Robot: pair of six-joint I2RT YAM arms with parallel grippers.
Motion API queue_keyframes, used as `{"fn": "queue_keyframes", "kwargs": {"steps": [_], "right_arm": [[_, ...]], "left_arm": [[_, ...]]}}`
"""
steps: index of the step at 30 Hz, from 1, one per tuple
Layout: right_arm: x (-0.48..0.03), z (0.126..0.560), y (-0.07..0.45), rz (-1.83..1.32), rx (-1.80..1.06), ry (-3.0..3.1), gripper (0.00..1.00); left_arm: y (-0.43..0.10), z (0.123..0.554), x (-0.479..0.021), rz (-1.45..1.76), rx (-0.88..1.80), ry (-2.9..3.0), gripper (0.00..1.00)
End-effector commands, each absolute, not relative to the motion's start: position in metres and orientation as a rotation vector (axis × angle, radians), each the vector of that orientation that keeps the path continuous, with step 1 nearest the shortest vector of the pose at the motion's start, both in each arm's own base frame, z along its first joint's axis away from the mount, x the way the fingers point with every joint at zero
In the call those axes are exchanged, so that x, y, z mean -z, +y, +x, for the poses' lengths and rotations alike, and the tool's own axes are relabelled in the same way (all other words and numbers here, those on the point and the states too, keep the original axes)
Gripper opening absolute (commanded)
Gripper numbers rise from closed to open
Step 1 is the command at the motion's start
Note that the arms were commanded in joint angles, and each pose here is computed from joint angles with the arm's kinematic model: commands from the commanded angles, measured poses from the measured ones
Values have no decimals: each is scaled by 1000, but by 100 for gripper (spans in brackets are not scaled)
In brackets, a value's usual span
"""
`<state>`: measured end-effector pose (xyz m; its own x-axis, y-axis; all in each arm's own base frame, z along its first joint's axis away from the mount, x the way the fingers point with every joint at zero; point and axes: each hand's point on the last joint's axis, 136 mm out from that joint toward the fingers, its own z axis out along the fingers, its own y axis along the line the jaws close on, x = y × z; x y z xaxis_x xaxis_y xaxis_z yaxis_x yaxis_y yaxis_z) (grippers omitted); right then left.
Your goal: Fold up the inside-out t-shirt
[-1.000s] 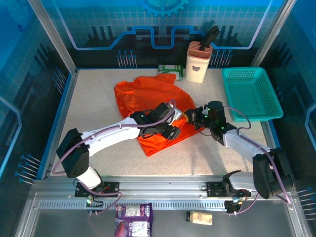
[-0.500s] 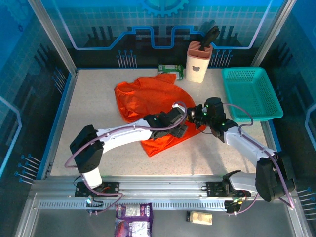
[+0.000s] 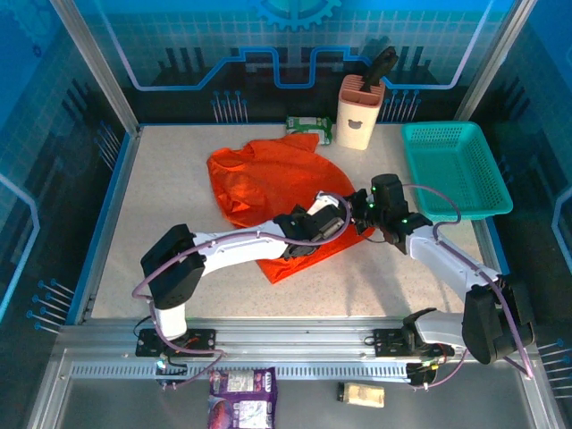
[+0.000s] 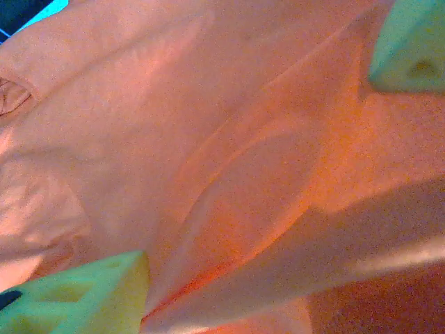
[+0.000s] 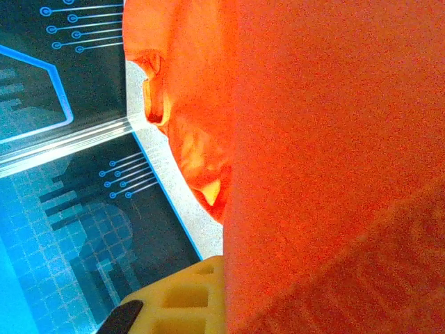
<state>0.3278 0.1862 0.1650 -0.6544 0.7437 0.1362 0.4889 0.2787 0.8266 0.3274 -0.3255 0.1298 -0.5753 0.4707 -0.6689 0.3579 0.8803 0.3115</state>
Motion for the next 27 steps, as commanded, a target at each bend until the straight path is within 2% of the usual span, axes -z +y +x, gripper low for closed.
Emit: {"fn": "queue_keyframes", "kwargs": {"steps": [1,5,11,12,16,22,27], "right_arm": [[-184,337,186,1065,-1345,2231,0],[-185,337,180,1047,-1289,2244,0],[-190,333,177,899,-1212,2297,0],[-192,331,178,833,-1194,2317,0],[-188,314,178,609,-1135,2398,14],[-184,283,171,382,-1036,2425,48],[-188,263,177,139,-951,2348,51]], "left_arm": [[-330,313,-143,688,-155,2226,49],[-338,304,-138,762,-80,2247,32],[-350,296,-149,838,98,2287,0],[-352,296,-154,847,164,2302,0],[-355,299,-172,874,328,2344,0],[-353,307,-205,891,468,2358,0],[-346,314,-221,890,501,2370,0]]}}
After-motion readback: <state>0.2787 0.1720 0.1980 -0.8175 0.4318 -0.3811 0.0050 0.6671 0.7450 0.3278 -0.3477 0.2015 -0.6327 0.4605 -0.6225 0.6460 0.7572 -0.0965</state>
